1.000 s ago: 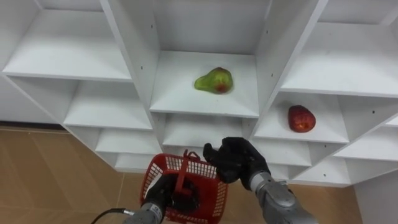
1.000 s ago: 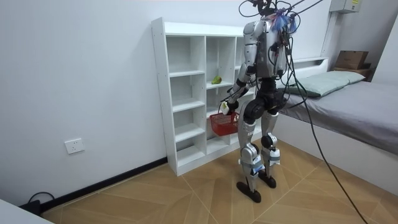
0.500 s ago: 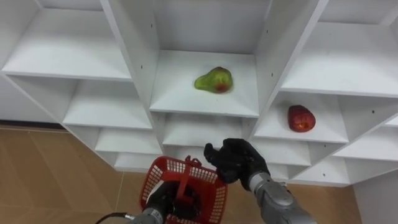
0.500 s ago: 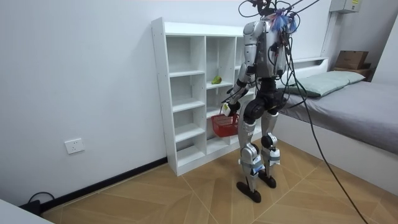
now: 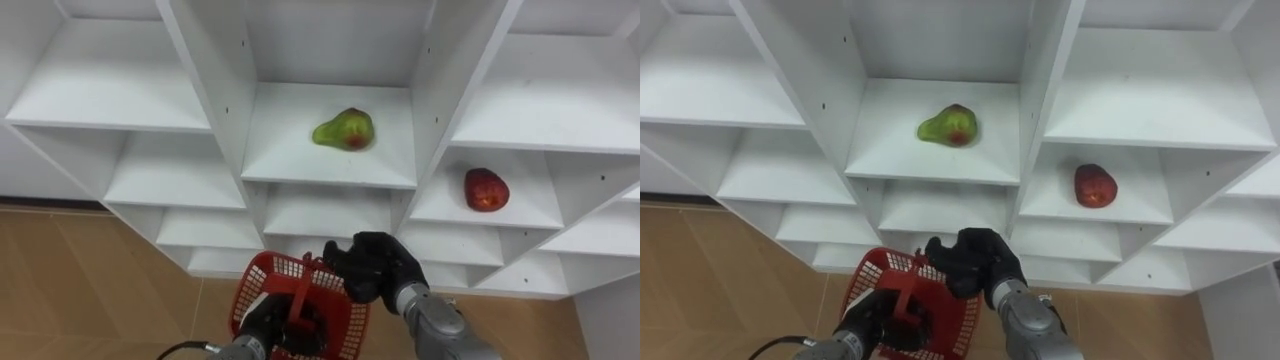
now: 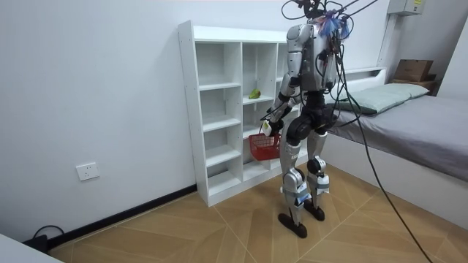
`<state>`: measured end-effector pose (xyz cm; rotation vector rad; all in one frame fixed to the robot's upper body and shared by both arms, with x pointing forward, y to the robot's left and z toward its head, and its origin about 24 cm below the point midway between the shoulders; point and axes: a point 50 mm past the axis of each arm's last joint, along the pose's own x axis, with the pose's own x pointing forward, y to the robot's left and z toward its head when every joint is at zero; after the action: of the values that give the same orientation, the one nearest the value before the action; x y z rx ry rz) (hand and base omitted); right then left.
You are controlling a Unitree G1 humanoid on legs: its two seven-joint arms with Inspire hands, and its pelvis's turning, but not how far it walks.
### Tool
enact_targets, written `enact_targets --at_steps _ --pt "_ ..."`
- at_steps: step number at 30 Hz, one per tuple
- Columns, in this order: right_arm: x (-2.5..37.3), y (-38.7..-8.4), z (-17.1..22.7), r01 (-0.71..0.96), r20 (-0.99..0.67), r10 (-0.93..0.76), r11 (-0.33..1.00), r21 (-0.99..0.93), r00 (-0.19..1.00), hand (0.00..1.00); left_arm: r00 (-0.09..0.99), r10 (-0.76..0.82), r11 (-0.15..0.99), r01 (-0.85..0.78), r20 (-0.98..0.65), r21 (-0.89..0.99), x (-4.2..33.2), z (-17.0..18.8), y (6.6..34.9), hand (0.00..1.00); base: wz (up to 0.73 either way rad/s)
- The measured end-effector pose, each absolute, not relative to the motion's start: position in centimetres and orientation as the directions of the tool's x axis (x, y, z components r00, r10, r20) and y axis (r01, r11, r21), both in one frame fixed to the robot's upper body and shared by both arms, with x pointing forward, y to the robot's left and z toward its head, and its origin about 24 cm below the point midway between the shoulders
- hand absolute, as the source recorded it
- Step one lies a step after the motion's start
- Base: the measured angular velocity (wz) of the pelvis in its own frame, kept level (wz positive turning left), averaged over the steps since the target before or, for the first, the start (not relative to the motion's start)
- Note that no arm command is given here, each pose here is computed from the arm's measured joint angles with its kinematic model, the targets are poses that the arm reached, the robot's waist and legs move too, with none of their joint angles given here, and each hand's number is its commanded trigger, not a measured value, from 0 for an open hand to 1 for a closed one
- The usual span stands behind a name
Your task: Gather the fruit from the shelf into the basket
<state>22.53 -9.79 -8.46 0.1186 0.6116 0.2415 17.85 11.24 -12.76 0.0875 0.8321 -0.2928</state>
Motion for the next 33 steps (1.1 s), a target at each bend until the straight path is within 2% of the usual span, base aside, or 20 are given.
enact_targets --at_steps 33 --pt "22.15 -9.27 -8.68 -0.237 -0.562 0.305 0.952 0.192 0.769 1.00 0.622 -0.254 0.948 0.311 -0.741 -0.064 17.56 -12.81 10.45 1.00 0.00"
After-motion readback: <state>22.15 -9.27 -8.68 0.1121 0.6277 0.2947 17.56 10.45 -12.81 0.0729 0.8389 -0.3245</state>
